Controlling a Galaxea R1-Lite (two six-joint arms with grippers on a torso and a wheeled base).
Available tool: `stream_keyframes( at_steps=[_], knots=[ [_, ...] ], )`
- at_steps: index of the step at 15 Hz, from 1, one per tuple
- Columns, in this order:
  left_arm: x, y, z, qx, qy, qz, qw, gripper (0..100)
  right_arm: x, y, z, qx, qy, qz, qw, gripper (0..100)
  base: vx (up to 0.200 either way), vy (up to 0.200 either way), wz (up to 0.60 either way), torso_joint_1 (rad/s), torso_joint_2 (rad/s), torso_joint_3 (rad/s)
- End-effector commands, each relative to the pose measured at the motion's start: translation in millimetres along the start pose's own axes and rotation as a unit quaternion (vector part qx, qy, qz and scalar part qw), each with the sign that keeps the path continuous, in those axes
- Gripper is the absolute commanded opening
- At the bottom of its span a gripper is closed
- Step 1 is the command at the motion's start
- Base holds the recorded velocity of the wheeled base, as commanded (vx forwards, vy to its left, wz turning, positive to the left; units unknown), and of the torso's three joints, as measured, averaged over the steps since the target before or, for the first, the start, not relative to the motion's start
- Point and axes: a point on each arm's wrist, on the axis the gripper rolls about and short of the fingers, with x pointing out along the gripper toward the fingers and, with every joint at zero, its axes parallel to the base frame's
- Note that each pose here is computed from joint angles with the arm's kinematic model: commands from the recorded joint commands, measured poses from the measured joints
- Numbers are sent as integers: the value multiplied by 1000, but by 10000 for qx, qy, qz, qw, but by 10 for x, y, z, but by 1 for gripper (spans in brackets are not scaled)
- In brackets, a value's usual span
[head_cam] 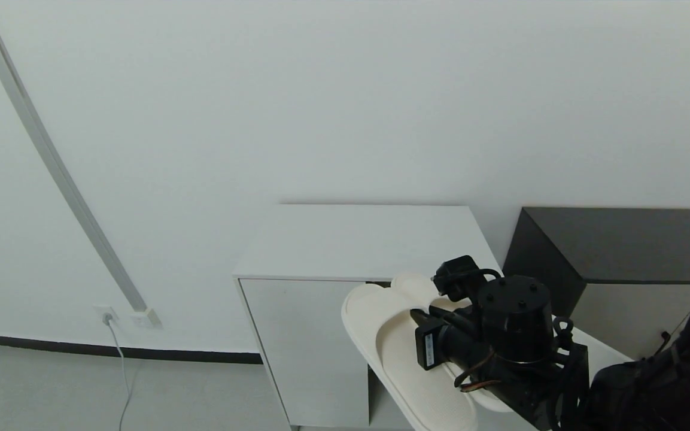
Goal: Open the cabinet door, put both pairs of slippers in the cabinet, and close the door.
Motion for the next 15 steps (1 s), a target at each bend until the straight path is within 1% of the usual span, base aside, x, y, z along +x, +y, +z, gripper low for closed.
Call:
stream_keyframes(
  at_steps=[1,5,9,12,15],
  knots=[
    [1,0,0,0,7,3,10000,0,3,-1,-5,-1,8,-2,10000,0,0,0,0,0,0,0],
    [1,0,0,0,7,3,10000,0,2,-8,-10,7,14,-11,10000,0,0,0,0,0,0,0],
    [1,0,0,-8,7,3,10000,0,-26,-43,-77,-37,144,-46,9999,0,-200,0,0,5,6,-1],
    [1,0,0,-8,7,3,10000,0,-54,-57,-119,-248,92,3,9996,0,0,0,0,0,0,0],
    [1,0,0,-8,7,3,10000,0,-42,-56,-141,-250,29,27,9997,0,0,0,0,0,0,0]
  ],
)
